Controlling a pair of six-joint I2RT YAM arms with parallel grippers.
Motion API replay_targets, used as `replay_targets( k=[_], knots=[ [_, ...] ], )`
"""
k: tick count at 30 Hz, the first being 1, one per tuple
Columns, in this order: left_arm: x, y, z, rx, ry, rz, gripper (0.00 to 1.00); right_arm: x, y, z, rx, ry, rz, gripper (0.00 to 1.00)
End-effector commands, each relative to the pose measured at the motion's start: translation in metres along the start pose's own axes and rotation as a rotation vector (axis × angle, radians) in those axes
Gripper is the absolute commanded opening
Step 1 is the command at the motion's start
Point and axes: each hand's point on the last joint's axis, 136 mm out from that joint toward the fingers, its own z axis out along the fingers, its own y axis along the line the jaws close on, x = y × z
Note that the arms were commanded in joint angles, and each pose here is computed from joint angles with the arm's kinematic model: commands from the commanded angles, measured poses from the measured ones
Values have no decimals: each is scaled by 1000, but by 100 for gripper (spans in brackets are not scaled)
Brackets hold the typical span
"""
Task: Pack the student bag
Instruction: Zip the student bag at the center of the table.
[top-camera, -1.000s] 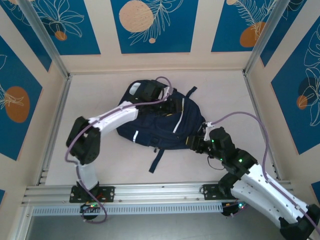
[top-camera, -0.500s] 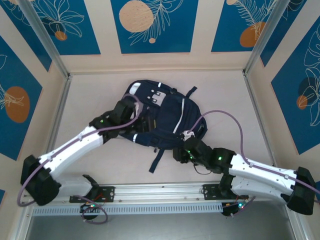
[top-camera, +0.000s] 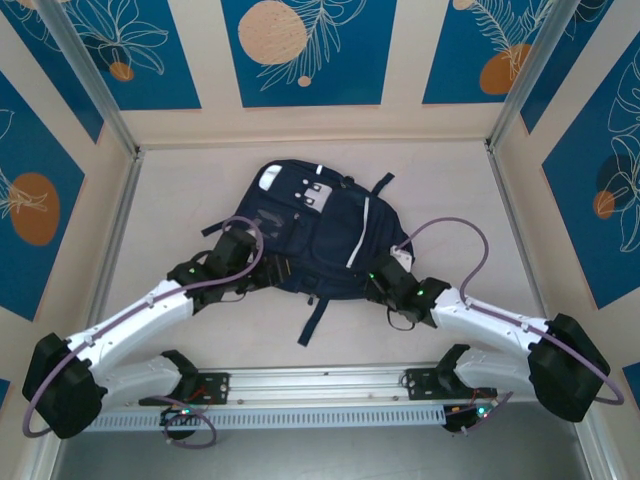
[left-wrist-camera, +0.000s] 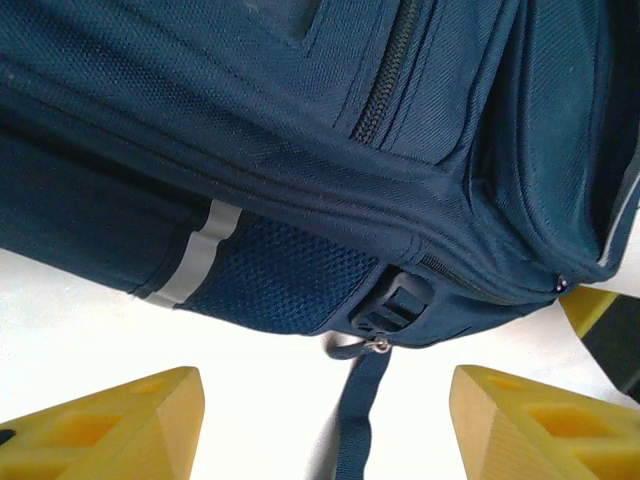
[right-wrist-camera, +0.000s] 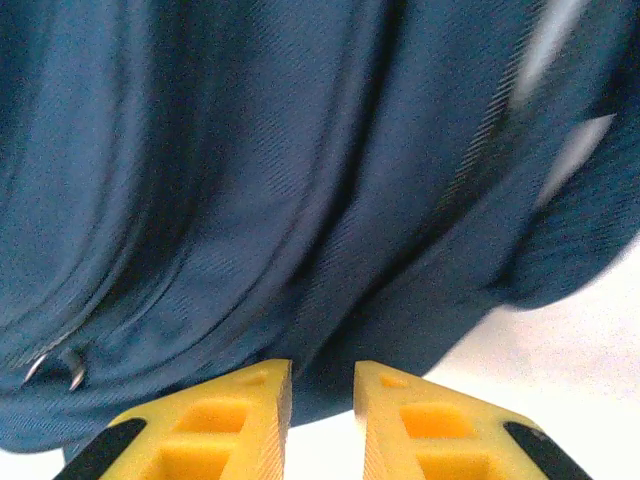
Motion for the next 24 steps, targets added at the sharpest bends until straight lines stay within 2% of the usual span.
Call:
replay_targets(
  k=[1, 4, 6, 12, 16, 24],
  knots=[
    [-7, 5, -6, 10, -52, -22, 66, -22, 12, -19, -14, -60, 4, 26],
    [-7, 14, -11, -12, -72, -24, 65, -3, 43, -31, -124, -23, -57, 30],
    [-10, 20, -16, -20, -89, -34, 65, 15, 61, -36, -145, 4, -90, 33],
    [-20, 29, -30, -35, -140, -65, 66, 53, 88, -28, 56, 104, -61, 33],
    [-22, 33, -37, -39, -156, -86, 66, 77, 114, -9, 95, 157, -66, 32],
    [-19, 40, -51, -36, -186, -102, 67, 98, 128, 12, 207, 178, -61, 48]
  ],
)
